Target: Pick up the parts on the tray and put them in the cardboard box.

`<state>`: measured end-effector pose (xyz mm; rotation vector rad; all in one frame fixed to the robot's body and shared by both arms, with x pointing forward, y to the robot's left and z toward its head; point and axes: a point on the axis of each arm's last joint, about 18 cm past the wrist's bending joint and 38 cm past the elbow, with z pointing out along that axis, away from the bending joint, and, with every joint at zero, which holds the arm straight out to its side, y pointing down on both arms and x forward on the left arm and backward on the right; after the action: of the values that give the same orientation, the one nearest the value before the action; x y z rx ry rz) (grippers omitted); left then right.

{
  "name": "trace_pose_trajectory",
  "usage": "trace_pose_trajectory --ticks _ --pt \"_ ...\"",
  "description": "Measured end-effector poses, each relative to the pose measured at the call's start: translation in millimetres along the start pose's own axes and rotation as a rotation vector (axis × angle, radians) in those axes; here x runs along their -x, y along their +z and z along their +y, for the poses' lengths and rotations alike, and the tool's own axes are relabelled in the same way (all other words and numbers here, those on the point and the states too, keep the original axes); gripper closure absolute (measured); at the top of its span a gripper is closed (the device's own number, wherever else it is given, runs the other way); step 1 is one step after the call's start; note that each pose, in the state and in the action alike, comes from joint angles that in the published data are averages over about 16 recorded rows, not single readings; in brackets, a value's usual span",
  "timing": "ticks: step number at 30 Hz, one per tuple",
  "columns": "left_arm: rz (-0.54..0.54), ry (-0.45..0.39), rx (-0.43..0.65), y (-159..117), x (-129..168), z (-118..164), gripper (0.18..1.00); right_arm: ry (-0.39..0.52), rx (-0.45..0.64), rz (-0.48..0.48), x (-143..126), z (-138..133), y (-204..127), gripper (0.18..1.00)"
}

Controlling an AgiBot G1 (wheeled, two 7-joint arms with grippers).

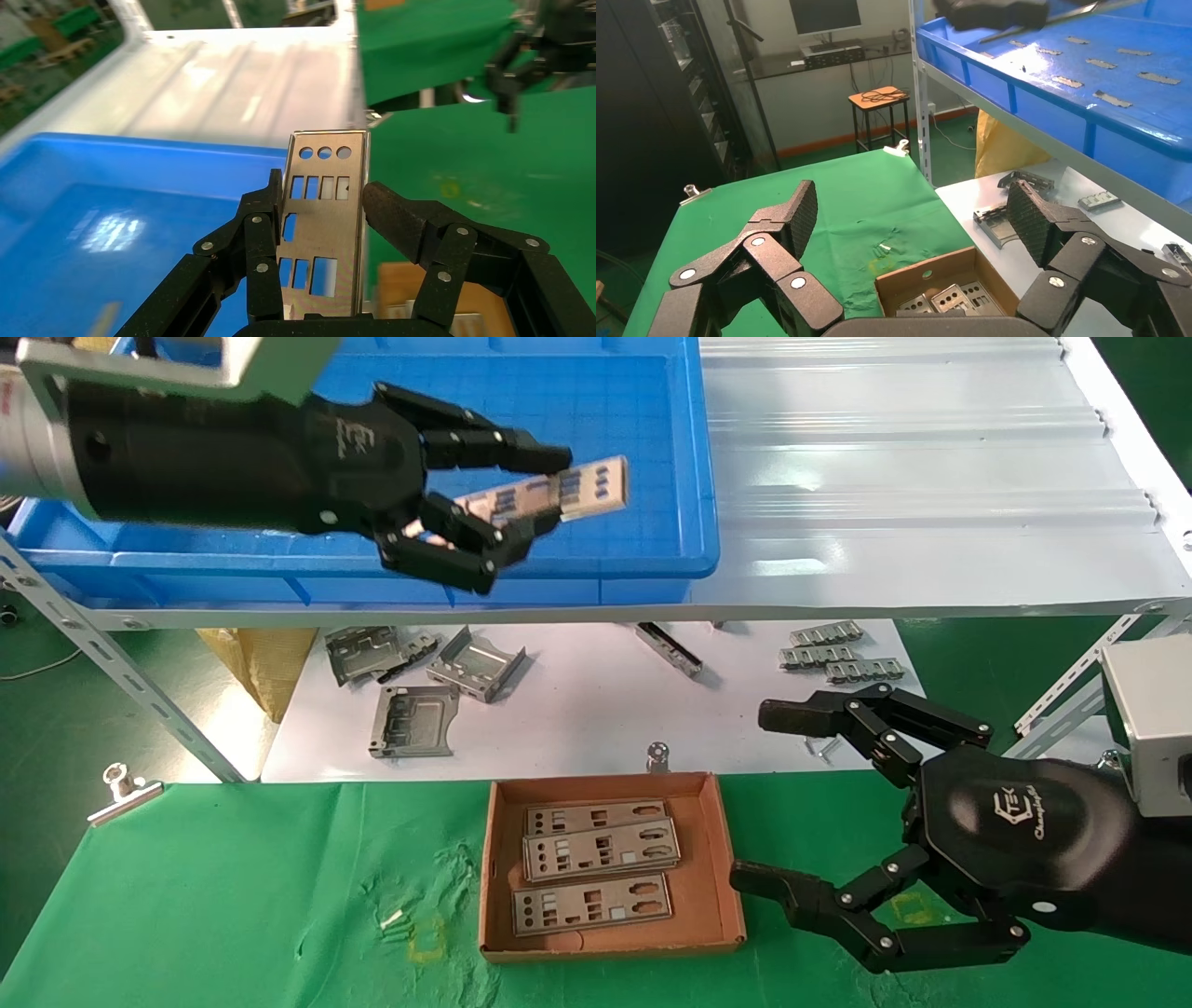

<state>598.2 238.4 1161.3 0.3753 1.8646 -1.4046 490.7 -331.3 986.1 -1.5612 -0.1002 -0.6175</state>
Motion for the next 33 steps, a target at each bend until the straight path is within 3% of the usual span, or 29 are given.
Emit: trace_pose_trajectory --ticks 6,13,22,33 --pt "0.097 -0.016 0.013 10 -35 17 0.772 0.0 0.0 0.0 0 0 0 0.178" --pt "0.178 -0.102 0.062 45 -81 60 0.773 0.0 0.0 0.0 0 0 0 0.178" --pt "0.155 -0.164 0.16 109 -122 138 0.773 0.0 0.0 0.0 0 0 0 0.178" --pt "0.09 -0.124 0.259 155 -151 203 0.773 0.0 0.0 0.0 0 0 0 0.178"
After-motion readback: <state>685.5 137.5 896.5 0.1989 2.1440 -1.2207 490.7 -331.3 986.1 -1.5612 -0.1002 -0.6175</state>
